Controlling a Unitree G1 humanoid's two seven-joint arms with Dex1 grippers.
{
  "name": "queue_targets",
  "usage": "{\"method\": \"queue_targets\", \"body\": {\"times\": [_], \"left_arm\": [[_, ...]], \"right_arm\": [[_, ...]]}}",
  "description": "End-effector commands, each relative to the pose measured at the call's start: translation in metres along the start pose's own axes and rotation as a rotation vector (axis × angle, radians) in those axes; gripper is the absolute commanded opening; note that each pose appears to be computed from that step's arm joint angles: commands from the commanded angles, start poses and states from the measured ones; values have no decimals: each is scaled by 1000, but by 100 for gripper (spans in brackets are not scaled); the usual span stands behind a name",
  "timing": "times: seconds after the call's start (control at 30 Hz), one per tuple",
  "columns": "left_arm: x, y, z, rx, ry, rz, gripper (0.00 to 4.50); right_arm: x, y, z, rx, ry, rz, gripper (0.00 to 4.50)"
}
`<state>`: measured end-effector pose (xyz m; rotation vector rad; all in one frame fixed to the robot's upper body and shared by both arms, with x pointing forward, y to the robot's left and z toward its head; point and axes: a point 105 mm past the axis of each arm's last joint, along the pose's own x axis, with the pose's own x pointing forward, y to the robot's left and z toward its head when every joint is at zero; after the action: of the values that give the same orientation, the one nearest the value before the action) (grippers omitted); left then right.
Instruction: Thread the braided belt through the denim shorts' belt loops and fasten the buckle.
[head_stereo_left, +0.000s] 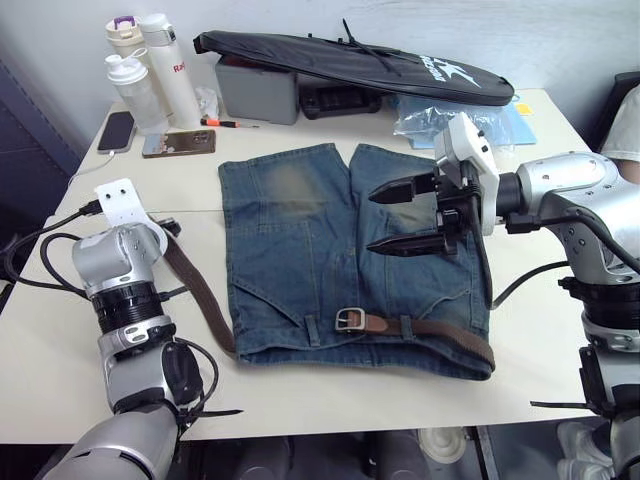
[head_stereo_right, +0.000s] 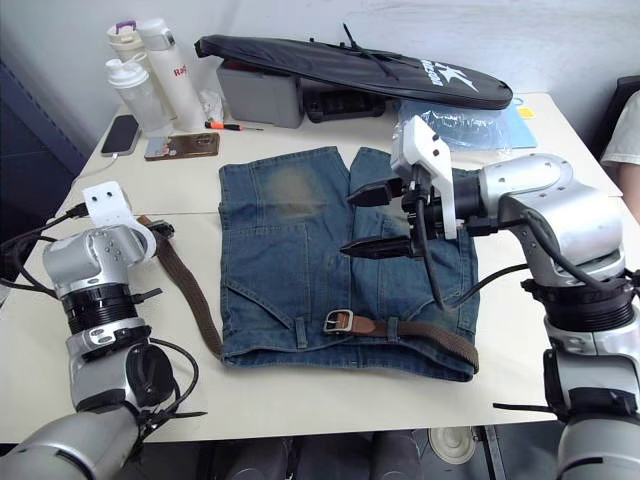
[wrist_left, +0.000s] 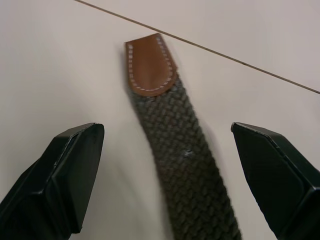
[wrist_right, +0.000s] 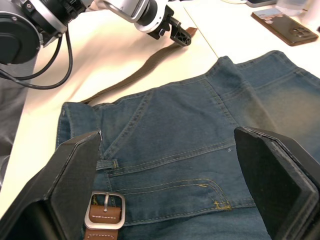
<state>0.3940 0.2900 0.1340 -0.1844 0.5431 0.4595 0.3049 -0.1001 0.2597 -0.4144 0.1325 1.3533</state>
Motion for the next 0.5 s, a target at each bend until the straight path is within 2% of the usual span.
{"method": "queue_targets", "body": {"times": [0.03, 0.17, 0.23, 0.37, 0.5], "left_arm": [[5, -5, 3, 8, -13, 30, 447], [14, -5, -13, 85, 36, 104, 447], [16, -2, -15, 136, 32, 159, 395], [16, 1, -15, 138, 44, 204, 233], [14, 8, -14, 82, 64, 255, 38]], "right_arm": [[-9, -3, 6, -50, 4, -57, 449], [-12, -6, 6, -65, 16, -102, 449], [-14, -9, 4, -77, 33, -126, 450], [-16, -10, 3, -84, 46, -148, 450], [-18, -12, 1, -92, 61, -164, 450]]}}
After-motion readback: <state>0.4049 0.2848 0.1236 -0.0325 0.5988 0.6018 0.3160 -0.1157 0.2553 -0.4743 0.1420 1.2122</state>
